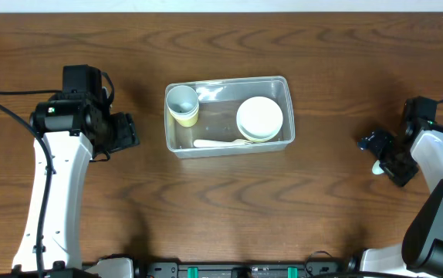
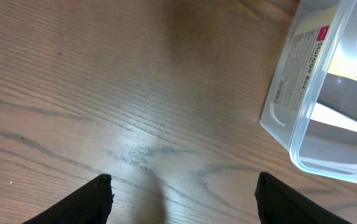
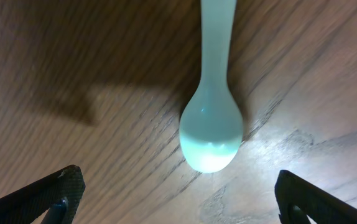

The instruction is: Pack container

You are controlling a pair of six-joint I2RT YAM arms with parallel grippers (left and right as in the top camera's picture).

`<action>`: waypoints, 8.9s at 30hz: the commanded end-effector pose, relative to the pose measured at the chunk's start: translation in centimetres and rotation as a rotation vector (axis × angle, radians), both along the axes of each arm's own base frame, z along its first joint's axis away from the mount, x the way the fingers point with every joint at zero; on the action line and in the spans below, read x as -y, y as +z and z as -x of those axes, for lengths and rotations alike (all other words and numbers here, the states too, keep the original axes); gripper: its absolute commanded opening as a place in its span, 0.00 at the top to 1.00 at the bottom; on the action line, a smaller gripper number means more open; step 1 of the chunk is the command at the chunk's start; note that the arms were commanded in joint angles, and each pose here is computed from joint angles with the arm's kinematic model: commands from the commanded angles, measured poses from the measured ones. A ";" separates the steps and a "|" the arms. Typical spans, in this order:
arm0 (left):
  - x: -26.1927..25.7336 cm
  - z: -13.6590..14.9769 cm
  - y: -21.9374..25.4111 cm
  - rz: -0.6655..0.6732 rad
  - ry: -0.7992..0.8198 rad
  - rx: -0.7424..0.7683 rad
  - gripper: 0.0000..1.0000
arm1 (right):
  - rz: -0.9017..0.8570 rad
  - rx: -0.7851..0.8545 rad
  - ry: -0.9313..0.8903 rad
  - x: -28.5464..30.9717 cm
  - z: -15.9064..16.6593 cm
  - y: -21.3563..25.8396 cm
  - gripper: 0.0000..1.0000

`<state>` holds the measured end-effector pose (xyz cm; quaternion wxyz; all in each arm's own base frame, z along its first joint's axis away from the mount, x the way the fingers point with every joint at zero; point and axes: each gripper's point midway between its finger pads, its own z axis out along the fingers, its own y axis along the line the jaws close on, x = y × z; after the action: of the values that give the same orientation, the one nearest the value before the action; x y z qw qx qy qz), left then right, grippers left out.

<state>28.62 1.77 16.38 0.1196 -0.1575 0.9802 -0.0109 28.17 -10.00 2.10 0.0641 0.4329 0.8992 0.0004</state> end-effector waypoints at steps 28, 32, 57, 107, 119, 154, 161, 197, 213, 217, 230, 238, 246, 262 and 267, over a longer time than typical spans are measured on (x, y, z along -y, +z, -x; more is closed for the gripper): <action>0.0 0.2 0.3 0.002 0.009 0.010 0.26 | 0.045 -0.115 -0.054 1.8 1.1 -4.1 0.05; 0.0 0.2 0.3 0.001 0.009 0.010 0.26 | 0.043 -0.123 -0.054 1.7 1.3 -4.1 0.15; 0.0 0.2 0.3 0.002 0.009 0.009 0.26 | 0.041 -0.125 -0.054 1.7 1.4 -4.1 0.59; 0.0 0.2 0.3 0.002 0.009 0.009 0.25 | 0.437 0.421 2.202 -33.7 -5.0 16.6 0.99; 0.0 0.2 0.3 0.002 0.009 0.010 0.26 | 0.306 0.190 2.283 -34.5 -4.6 8.7 0.95; 0.0 -0.1 0.4 -0.007 -0.021 0.018 0.26 | 0.234 0.348 1.001 -23.1 -12.0 14.4 0.69; 0.0 0.0 0.4 -0.007 -0.021 0.018 0.26 | -0.003 0.203 1.043 -22.5 -9.9 10.3 0.99; 0.0 0.0 0.4 -0.007 -0.021 0.018 0.26 | 0.296 0.176 0.929 -21.3 -15.0 5.1 0.98; 0.0 0.0 0.4 -0.007 -0.021 0.018 0.25 | 0.322 0.221 0.874 -21.0 -16.1 5.6 0.99; 0.0 0.0 0.4 -0.007 -0.021 0.018 0.25 | 0.321 0.224 0.867 -20.8 -16.2 5.7 0.99; 0.9 -2.4 1.1 -0.035 -0.130 0.114 0.25 | 0.328 0.465 0.848 -20.0 -16.6 15.4 0.80; 3.6 -6.7 2.7 -0.123 -0.410 0.292 0.02 | 0.257 0.456 0.686 -12.5 -16.8 16.1 0.01; 3.5 -8.1 3.3 -0.148 -0.433 0.349 0.02 | 0.262 0.379 0.603 -7.9 -15.5 15.2 0.01; 4.2 -2.2 8.7 -0.103 -0.420 0.468 0.02 | 0.294 0.435 0.497 -7.9 -8.6 20.7 0.01; 4.0 1.5 9.0 -0.100 -0.389 0.537 0.02 | 0.291 0.518 0.489 -9.1 -3.7 20.9 0.01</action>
<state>29.03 -2.28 26.35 0.3755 0.0602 0.9247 -0.0190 34.52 -1.37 23.47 0.3362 0.1625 0.9276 -0.0090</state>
